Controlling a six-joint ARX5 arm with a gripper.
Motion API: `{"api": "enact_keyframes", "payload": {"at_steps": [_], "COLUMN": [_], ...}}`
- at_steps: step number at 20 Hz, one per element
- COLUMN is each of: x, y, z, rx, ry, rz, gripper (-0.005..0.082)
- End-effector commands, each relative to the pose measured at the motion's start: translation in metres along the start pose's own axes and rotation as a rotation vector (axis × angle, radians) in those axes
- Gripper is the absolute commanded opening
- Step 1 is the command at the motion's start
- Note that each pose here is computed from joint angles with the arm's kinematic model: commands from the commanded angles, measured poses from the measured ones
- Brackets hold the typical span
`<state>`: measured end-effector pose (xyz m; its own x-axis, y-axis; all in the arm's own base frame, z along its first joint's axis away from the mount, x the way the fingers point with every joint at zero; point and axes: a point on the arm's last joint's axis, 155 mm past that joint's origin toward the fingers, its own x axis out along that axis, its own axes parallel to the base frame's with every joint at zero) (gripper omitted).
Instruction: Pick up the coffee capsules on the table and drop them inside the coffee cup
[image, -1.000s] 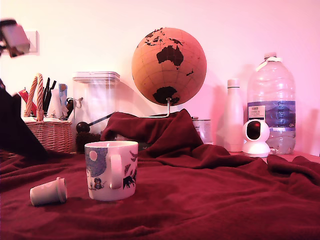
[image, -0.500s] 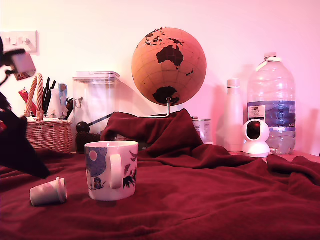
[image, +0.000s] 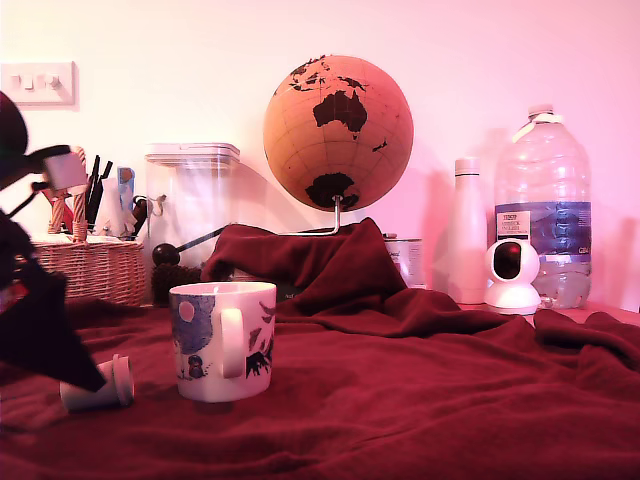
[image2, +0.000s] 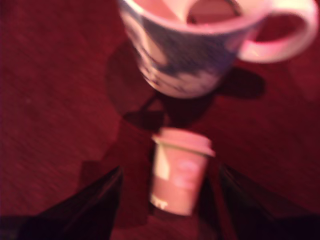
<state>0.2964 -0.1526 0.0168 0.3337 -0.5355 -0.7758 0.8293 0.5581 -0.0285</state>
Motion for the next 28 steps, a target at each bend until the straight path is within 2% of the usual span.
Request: {"api": "enact_keyframes", "payload": {"at_steps": [1,7,10,12,17,19,28], "x": [0.006,0.014,0.014,0.014,0.013,0.012,-0.009], "y": [-0.001,-0.002,-0.001,-0.001,0.0,-0.001,0.01], "z": [-0.006,-0.013,-0.012,-0.012,-0.013,-0.013,0.011], "rx": [0.001,-0.01,-0.009,-0.009,-0.013,-0.016,-0.061], "ry": [0.014,0.03,0.028,0.028,0.039,0.043,0.094], "rz": [-0.016,-0.031,-0.029,-0.028,-0.026,-0.029,-0.028], "gripper": [0.055,0.0545,0.0498,0.0451,0.0233,0.0196,0.0195]}}
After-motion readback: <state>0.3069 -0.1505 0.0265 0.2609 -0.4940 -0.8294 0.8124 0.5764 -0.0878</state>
